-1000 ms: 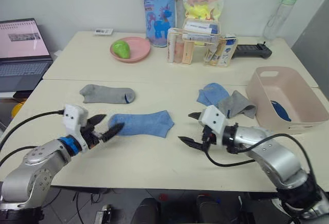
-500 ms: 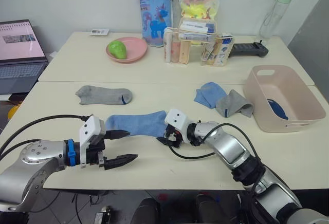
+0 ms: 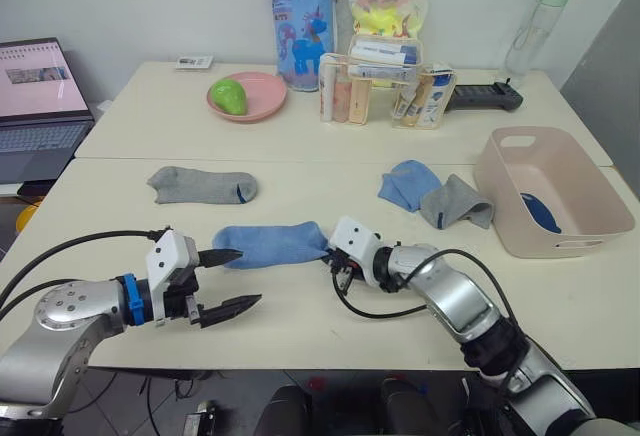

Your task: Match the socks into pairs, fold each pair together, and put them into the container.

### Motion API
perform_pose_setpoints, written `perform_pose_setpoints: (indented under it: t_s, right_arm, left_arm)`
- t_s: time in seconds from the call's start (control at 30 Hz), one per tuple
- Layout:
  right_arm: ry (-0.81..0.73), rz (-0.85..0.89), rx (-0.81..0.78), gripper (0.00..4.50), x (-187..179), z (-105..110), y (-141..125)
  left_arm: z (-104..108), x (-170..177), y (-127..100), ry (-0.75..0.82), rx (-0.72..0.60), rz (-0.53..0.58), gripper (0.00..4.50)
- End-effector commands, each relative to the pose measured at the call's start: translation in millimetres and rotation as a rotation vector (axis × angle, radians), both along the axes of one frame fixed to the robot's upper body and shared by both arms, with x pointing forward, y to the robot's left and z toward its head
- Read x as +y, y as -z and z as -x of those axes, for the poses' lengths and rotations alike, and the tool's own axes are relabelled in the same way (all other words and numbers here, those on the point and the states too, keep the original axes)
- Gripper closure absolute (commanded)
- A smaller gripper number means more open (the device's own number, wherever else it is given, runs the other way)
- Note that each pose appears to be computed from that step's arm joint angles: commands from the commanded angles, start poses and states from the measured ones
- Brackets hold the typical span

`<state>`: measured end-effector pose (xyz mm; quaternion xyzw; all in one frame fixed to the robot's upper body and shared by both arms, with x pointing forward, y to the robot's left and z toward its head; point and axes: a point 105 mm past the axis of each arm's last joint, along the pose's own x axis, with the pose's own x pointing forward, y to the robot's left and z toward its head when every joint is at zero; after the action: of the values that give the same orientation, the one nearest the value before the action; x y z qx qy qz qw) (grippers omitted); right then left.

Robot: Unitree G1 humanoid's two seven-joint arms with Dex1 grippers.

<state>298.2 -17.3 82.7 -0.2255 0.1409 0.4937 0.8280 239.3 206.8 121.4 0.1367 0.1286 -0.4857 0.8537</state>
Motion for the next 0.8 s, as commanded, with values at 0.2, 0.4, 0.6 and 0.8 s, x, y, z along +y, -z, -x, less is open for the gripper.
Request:
perform_pose_setpoints:
  t_s: [0.2, 0.4, 0.6, 0.8]
  right_arm:
    - [0.051, 0.115, -0.039, 4.45, -76, 21, -24]
    - [0.086, 0.125, -0.025, 4.21, -85, 20, -27]
    - [0.059, 0.115, -0.068, 2.38, -92, 33, -49]
    - [-0.04, 0.325, -0.279, 1.22, -112, 37, -53]
  left_arm:
    - [-11, -15, 6, 0.03, -0.027, -0.039, 0.0]
    - [-23, -38, 14, 0.149, -0.122, -0.116, 0.0]
    - [-27, -42, 23, 0.254, -0.21, -0.209, 0.0]
    - [-42, -59, 26, 0.357, -0.36, -0.29, 0.38]
